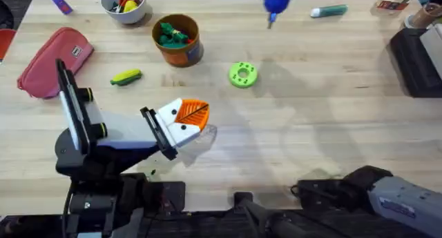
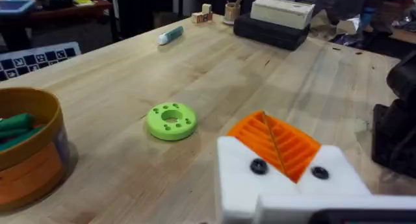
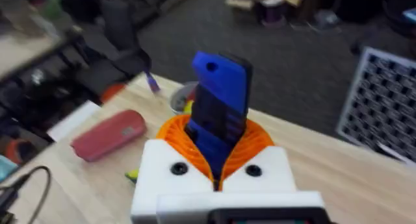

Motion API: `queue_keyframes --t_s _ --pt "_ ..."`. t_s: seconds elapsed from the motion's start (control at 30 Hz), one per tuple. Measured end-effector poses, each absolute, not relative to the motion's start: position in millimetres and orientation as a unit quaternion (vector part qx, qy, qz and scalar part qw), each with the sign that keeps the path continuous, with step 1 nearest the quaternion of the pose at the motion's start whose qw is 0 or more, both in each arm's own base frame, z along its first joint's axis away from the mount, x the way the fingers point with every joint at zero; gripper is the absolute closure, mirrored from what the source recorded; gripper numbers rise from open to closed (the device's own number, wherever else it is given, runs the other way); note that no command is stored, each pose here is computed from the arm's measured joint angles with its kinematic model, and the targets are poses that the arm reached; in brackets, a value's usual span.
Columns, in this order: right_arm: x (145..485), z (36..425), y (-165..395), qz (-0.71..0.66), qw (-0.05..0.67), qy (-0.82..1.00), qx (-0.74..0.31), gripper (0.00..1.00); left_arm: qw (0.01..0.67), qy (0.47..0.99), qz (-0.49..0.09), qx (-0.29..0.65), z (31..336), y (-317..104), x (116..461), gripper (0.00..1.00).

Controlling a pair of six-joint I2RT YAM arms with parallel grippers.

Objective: Pick up the gripper from the table and insert it into the empty holder that is missing its gripper. Then pick up a screw, insert it into the mounting hole, and use the screwdriver to tighten it. Finally, clean up the table by picking up the vegetable and placing it into the bucket.

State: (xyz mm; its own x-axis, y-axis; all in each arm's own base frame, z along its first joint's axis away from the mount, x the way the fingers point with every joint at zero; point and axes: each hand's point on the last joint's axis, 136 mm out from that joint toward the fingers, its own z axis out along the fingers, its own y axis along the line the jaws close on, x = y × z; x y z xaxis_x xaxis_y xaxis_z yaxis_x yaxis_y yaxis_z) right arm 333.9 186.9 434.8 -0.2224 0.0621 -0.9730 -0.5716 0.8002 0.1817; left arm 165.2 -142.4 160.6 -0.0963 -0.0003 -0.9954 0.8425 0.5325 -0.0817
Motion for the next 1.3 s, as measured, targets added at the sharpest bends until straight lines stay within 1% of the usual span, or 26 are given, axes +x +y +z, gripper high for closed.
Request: queue_keyframes --t_s 0.13,0.23,0.43,0.63,0.83,1.03,1.13,1.3 --pt "322.5 434.9 206.8 0.335 0.634 0.674 -0.176 0.977 0.588 0.648 -0.358 0.325 160.6 -142.4 165.2 0.983" --pt "315.4 428.9 224.8 0.388 0.641 0.635 -0.188 0.977 0.588 0.648 -0.358 0.325 160.6 -142.4 165.2 0.983" --pt "298.7 409.4 271.9 0.472 0.602 0.588 -0.261 0.977 0.589 0.648 -0.358 0.325 160.6 -142.4 165.2 0.983" --pt "265.4 408.5 313.2 0.532 0.574 0.511 -0.355 0.977 0.589 0.648 -0.358 0.325 160.6 -142.4 165.2 0.983" --pt "222.1 396.3 345.8 0.553 0.544 0.45 -0.443 0.977 0.589 0.648 -0.358 0.325 160.6 -142.4 165.2 0.983" --pt "184.9 394.7 363.8 0.549 0.544 0.391 -0.499 0.977 0.589 0.648 -0.358 0.325 160.6 -142.4 165.2 0.983" --pt "177.2 394.4 366.6 0.547 0.545 0.377 -0.511 0.977 0.589 0.648 -0.358 0.325 160.6 -142.4 165.2 0.983" --pt "174.7 401.0 365.2 0.542 0.56 0.359 -0.514 0.977 0.589 0.648 -0.358 0.325 160.6 -142.4 165.2 0.983"
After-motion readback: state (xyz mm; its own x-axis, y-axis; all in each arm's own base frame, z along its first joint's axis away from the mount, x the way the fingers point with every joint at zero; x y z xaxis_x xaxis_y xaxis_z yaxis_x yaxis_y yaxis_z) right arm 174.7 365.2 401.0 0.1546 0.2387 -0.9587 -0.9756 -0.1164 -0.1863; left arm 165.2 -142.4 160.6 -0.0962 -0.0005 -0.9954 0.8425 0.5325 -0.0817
